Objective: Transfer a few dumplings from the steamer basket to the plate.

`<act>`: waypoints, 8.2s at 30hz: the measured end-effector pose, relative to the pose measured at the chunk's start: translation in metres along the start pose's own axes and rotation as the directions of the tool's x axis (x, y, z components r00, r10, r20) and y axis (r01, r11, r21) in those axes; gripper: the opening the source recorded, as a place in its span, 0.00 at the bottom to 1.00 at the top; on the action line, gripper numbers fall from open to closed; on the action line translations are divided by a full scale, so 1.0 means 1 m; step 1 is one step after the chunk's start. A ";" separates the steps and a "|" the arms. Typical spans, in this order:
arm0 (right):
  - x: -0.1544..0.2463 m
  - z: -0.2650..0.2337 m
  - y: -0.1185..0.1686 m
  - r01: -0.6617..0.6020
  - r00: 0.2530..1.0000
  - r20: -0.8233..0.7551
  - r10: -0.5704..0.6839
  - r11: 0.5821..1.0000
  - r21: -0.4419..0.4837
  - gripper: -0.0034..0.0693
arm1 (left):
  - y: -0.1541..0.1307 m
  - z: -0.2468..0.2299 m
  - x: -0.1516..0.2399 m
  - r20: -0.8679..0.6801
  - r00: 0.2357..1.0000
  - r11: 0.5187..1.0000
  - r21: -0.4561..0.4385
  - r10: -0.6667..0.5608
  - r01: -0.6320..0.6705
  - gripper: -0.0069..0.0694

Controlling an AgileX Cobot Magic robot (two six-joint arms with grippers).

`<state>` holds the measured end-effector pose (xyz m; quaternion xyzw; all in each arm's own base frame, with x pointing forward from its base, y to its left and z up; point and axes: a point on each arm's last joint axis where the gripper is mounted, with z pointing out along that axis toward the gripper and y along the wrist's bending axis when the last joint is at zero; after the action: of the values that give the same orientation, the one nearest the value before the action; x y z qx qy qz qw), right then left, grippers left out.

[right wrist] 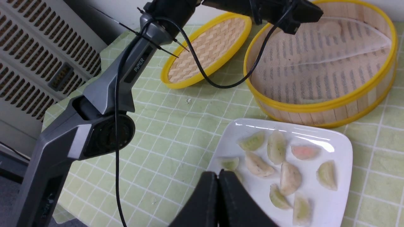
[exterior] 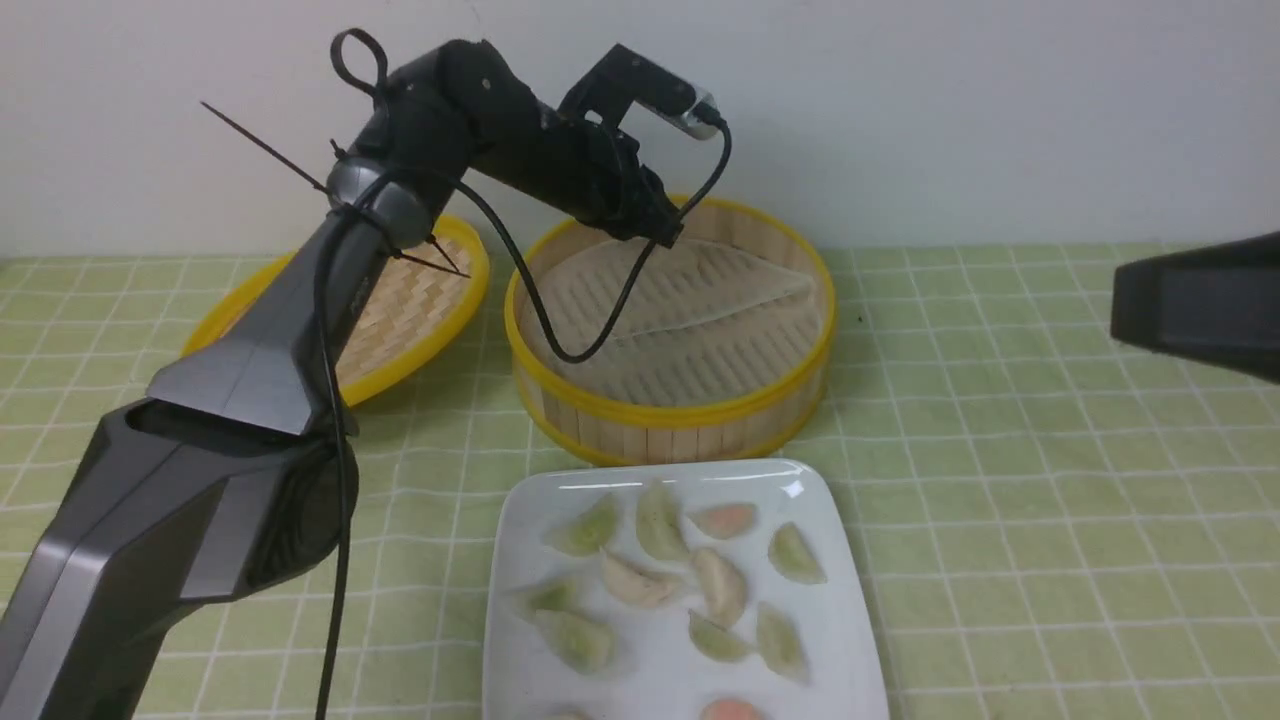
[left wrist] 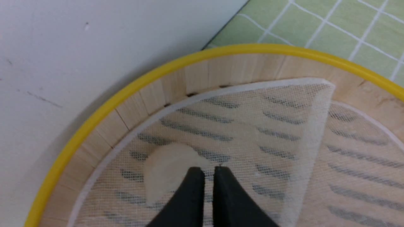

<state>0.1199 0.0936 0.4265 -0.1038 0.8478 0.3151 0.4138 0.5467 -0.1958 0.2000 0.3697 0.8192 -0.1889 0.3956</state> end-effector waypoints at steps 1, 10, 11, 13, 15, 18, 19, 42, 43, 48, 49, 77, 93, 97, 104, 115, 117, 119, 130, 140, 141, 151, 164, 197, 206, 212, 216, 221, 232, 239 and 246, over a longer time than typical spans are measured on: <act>0.000 0.000 0.000 0.000 1.000 -0.003 0.000 1.000 0.001 0.03 | 0.001 0.002 0.001 0.005 1.000 1.000 -0.006 -0.002 0.002 0.17; 0.000 0.000 -0.001 0.010 1.000 -0.005 -0.009 1.000 0.014 0.03 | 0.009 0.026 0.022 0.013 0.997 0.996 -0.043 0.081 -0.080 0.47; 0.000 0.000 -0.002 0.012 1.000 -0.004 -0.012 1.000 0.017 0.03 | 0.009 0.029 0.024 0.010 0.996 0.995 -0.043 0.089 -0.088 0.52; 0.000 0.000 -0.002 0.014 1.000 -0.003 -0.014 1.000 0.019 0.03 | 0.010 0.033 0.028 0.009 0.996 0.994 -0.048 0.094 -0.093 0.60; 0.000 0.000 -0.002 0.006 1.000 -0.003 -0.006 1.000 0.020 0.03 | 0.011 0.037 0.032 0.012 0.996 0.994 -0.057 0.092 -0.091 0.67; 0.000 0.000 -0.002 -0.007 1.000 -0.003 0.007 1.000 0.020 0.03 | 0.013 0.044 0.039 0.015 0.996 0.994 -0.067 0.087 -0.086 0.73; 0.000 0.000 -0.002 -0.008 1.000 -0.003 0.008 1.000 0.020 0.03 | 0.014 0.047 0.042 0.013 0.996 0.994 -0.068 0.084 -0.083 0.74; 0.002 0.000 -0.003 -0.034 0.999 -0.026 0.034 0.999 0.031 0.03 | 0.005 0.025 0.029 -0.049 0.991 0.992 0.021 0.125 -0.125 0.12; 0.002 0.000 -0.003 -0.034 0.999 -0.026 0.034 0.999 0.031 0.03 | 0.005 0.024 0.028 -0.052 0.990 0.992 0.025 0.128 -0.127 0.12; 0.003 0.000 -0.004 -0.022 0.999 -0.027 0.023 0.999 0.045 0.03 | -0.003 -0.014 -0.005 -0.039 0.984 0.984 0.044 0.173 -0.171 0.08; 0.003 0.000 -0.004 -0.019 0.999 -0.028 0.021 0.999 0.049 0.03 | -0.004 -0.023 -0.014 -0.015 0.982 0.981 0.030 0.190 -0.189 0.08; 0.005 -0.001 -0.010 0.011 0.998 -0.060 -0.005 0.994 0.110 0.03 | -0.004 0.052 0.036 0.040 0.941 0.941 0.006 0.337 -0.337 0.77; 0.006 -0.001 -0.010 -0.023 0.997 -0.064 0.031 0.993 0.115 0.03 | -0.011 0.033 0.025 -0.075 0.954 0.957 0.040 0.290 -0.288 0.55; 0.009 -0.001 -0.011 -0.022 0.995 -0.098 0.035 0.992 0.127 0.03 | -0.010 -0.010 0.002 -0.203 0.945 0.965 0.002 0.257 -0.262 0.55; 0.013 -0.002 -0.012 0.028 0.989 -0.146 -0.008 0.991 0.132 0.03 | -0.019 -0.089 -0.053 -0.135 0.961 0.967 -0.052 0.241 -0.249 0.12; 0.017 -0.002 -0.009 0.030 0.981 -0.193 -0.012 0.995 0.091 0.03 | -0.026 -0.112 -0.068 -0.126 0.990 0.988 -0.138 0.056 -0.074 0.08; 0.019 -0.002 -0.008 0.042 0.978 -0.208 -0.024 0.996 0.084 0.03 | -0.021 -0.105 -0.061 -0.159 0.986 0.984 -0.161 0.055 -0.081 0.08; 0.019 -0.002 -0.008 0.046 0.977 -0.213 -0.028 0.996 0.082 0.03 | -0.016 -0.093 -0.051 -0.194 0.980 0.982 -0.168 0.050 -0.084 0.09; 0.020 -0.003 -0.008 0.049 0.975 -0.222 -0.031 0.996 0.074 0.03 | -0.002 0.003 0.012 -0.226 0.973 0.986 -0.145 0.047 -0.081 0.48; 0.018 -0.002 -0.007 0.047 0.978 -0.205 -0.032 0.996 0.070 0.03 | 0.008 0.040 0.038 -0.171 0.984 0.976 -0.197 0.056 -0.090 0.62; 0.018 -0.002 -0.007 0.047 0.978 -0.204 -0.032 0.996 0.070 0.03 | 0.008 0.040 0.039 -0.171 0.984 0.976 -0.197 0.056 -0.090 0.58; 0.018 -0.002 -0.008 0.053 0.979 -0.200 -0.037 0.996 0.076 0.03 | -0.005 0.014 0.024 -0.281 0.956 0.984 -0.130 0.083 -0.123 0.35; 0.021 -0.003 -0.009 0.055 0.971 -0.238 -0.034 0.995 0.083 0.03 | -0.044 -0.141 -0.092 -0.076 0.997 0.975 -0.223 -0.023 0.006 0.35; 0.020 -0.010 -0.005 0.177 0.965 -0.200 -0.168 0.984 0.031 0.03 | -0.240 -0.108 0.107 -0.515 0.857 0.988 0.132 0.001 0.079 0.42; 0.021 -0.010 -0.004 0.200 0.961 -0.198 -0.194 0.980 0.012 0.03 | -0.241 -0.108 0.106 -0.533 0.840 0.982 0.082 -0.100 0.168 0.76; 0.023 -0.032 -0.002 0.227 0.968 -0.112 -0.224 0.974 0.018 0.03 | -0.240 -0.142 0.082 -0.528 0.838 0.983 0.031 -0.137 0.180 0.40; 0.026 -0.065 -0.004 0.228 0.973 0.030 -0.230 0.972 0.062 0.03 | -0.242 -0.187 0.058 -0.424 0.895 0.987 0.011 -0.140 0.159 0.13; 0.047 -0.115 -0.015 0.202 0.926 0.296 -0.236 0.969 0.140 0.03 | -0.252 -0.263 0.038 -0.223 0.966 0.991 0.012 -0.130 0.136 0.08; 0.116 -0.168 -0.059 0.115 0.611 0.748 -0.260 0.964 0.241 0.03 | -0.272 -0.376 0.103 0.195 0.970 0.988 -0.010 -0.147 0.152 0.08; 0.113 -0.168 -0.055 0.142 0.561 0.786 -0.261 0.965 0.220 0.03 | -0.278 -0.393 0.140 0.346 0.923 0.984 0.005 -0.168 0.177 0.08; 0.113 -0.168 -0.055 0.146 0.554 0.790 -0.262 0.965 0.217 0.03 | -0.281 -0.399 0.159 0.378 0.910 0.984 0.011 -0.169 0.178 0.08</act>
<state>-0.0351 -0.0438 0.3924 -0.0190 0.5640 0.2229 0.7949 0.0664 -0.0673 0.3252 0.2476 0.7594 -0.2812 0.5318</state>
